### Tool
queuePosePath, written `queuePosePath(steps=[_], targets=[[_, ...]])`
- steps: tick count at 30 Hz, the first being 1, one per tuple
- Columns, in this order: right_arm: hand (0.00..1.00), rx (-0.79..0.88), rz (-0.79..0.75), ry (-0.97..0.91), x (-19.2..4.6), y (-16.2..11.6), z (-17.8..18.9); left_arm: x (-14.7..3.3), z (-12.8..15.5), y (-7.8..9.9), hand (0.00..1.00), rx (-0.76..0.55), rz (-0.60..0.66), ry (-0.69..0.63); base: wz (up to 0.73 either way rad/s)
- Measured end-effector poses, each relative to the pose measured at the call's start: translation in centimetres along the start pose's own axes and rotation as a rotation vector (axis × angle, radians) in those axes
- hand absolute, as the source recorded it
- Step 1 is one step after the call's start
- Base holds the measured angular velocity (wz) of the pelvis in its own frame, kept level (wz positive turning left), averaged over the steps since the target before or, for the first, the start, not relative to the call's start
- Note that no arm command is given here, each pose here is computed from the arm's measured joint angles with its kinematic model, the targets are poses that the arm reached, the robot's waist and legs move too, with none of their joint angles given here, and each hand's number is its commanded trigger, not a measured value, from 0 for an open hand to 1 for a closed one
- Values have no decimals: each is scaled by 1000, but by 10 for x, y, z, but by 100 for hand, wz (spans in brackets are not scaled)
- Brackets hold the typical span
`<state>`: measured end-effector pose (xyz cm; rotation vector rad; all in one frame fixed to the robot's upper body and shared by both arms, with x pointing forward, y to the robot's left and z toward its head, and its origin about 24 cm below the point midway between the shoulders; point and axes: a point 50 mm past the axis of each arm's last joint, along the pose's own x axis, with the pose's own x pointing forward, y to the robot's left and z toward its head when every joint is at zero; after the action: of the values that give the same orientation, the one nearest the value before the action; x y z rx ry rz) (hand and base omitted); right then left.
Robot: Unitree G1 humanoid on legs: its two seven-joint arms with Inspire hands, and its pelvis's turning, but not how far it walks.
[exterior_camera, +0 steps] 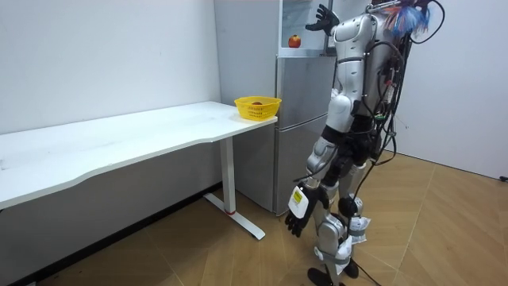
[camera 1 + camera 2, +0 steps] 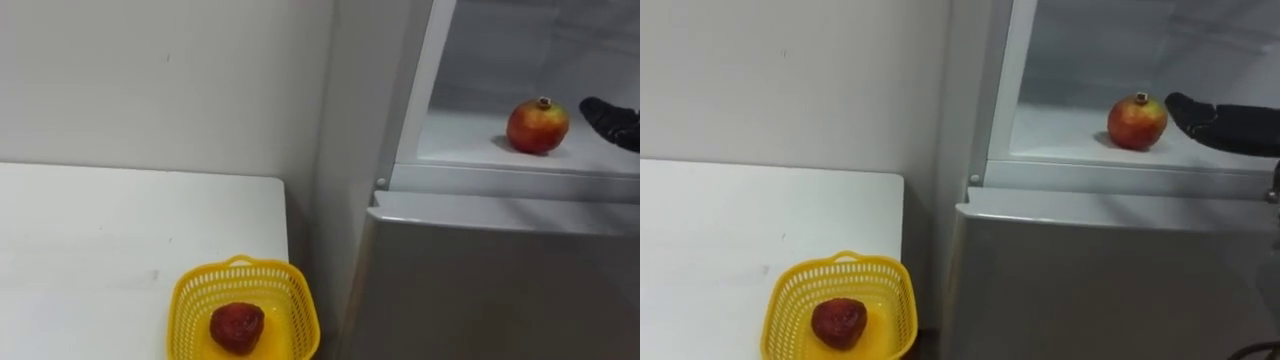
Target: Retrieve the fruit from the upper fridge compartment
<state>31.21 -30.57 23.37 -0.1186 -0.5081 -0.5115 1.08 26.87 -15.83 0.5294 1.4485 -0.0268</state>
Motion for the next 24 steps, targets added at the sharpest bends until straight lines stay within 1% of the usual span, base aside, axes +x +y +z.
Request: queuePosePath(steps=[9, 12, 16, 19, 24], targets=[[0, 13, 43, 72, 10, 7, -12, -1, -7, -1, 0, -13, -16, 18, 10], [0, 54, 22, 141, 19, -1, -19, -1, -9, 1, 0, -32, -13, 25, 12], [0, 30, 12, 145, 30, -8, -13, -2, -15, 2, 0, -46, -25, 60, 6], [0, 6, 43, 168, 31, -6, -16, -2, -17, 5, 0, -47, -21, 75, 2], [0, -21, 124, 228, 27, 1, -29, -2, -13, 9, 0, -47, -7, 61, 0]])
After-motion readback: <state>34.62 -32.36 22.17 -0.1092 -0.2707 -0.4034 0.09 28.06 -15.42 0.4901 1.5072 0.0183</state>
